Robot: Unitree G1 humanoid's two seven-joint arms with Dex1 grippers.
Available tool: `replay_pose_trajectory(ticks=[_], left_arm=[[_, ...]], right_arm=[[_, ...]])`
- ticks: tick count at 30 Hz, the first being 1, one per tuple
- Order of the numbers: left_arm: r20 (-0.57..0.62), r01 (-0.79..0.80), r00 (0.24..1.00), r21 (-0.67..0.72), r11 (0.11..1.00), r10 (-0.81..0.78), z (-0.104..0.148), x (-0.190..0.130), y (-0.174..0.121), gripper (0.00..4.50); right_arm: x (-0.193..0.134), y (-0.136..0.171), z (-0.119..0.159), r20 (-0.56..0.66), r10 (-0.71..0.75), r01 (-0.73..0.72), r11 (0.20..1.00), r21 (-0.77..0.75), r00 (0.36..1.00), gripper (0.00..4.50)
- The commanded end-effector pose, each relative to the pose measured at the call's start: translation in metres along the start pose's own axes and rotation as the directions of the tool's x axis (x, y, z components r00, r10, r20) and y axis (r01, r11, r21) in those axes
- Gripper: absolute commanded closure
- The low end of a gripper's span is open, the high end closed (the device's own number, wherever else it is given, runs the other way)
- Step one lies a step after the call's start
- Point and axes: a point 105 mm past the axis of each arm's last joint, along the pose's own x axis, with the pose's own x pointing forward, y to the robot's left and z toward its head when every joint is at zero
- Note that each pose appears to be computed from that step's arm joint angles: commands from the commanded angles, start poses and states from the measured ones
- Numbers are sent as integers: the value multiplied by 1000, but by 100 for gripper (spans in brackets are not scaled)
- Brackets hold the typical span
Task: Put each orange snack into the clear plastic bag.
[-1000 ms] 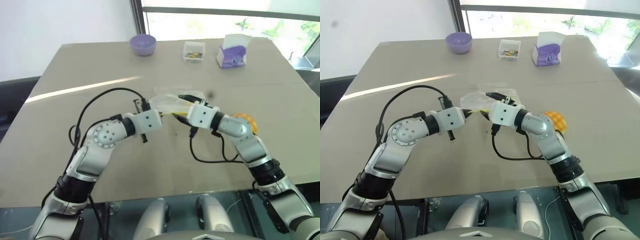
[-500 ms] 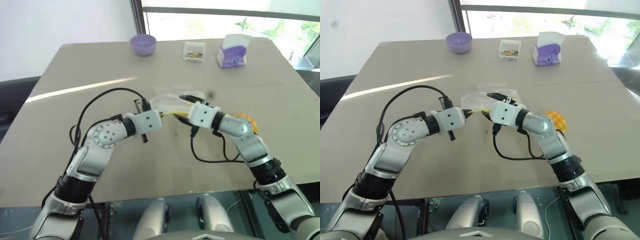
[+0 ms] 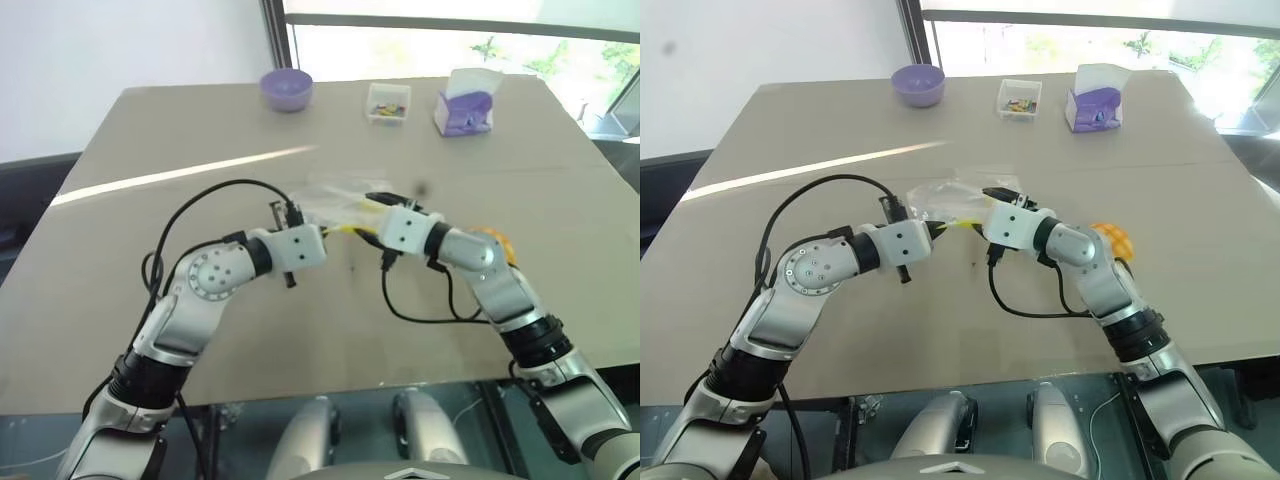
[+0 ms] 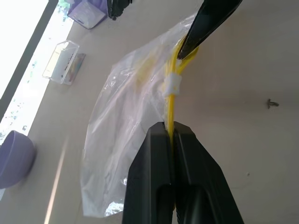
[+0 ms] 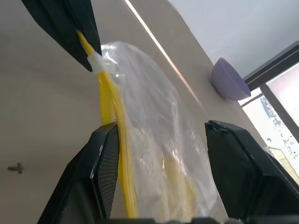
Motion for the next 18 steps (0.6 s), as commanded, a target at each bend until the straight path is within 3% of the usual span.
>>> replay_pose_trajectory(ticks=[1,7,10,14,18], left_arm=[[40,-18,999,29,999,17,10,-2,3,450],[42,-14,999,25,1000,13,8,-4,0,450],[45,-9,999,22,1000,8,8,-5,-2,450],[48,-6,999,21,1000,5,7,-5,-4,450],[57,-2,998,14,1000,2,8,-5,-5,450]], right_arm=[[5,-15,-7,-58,-97,100,993,58,994,148],[7,-17,-31,-167,-186,233,915,329,968,148],[7,-16,-36,-179,-195,248,903,350,964,148],[12,-7,-18,-63,-155,167,920,354,986,148],[13,-6,-36,-149,-184,226,908,352,972,148]])
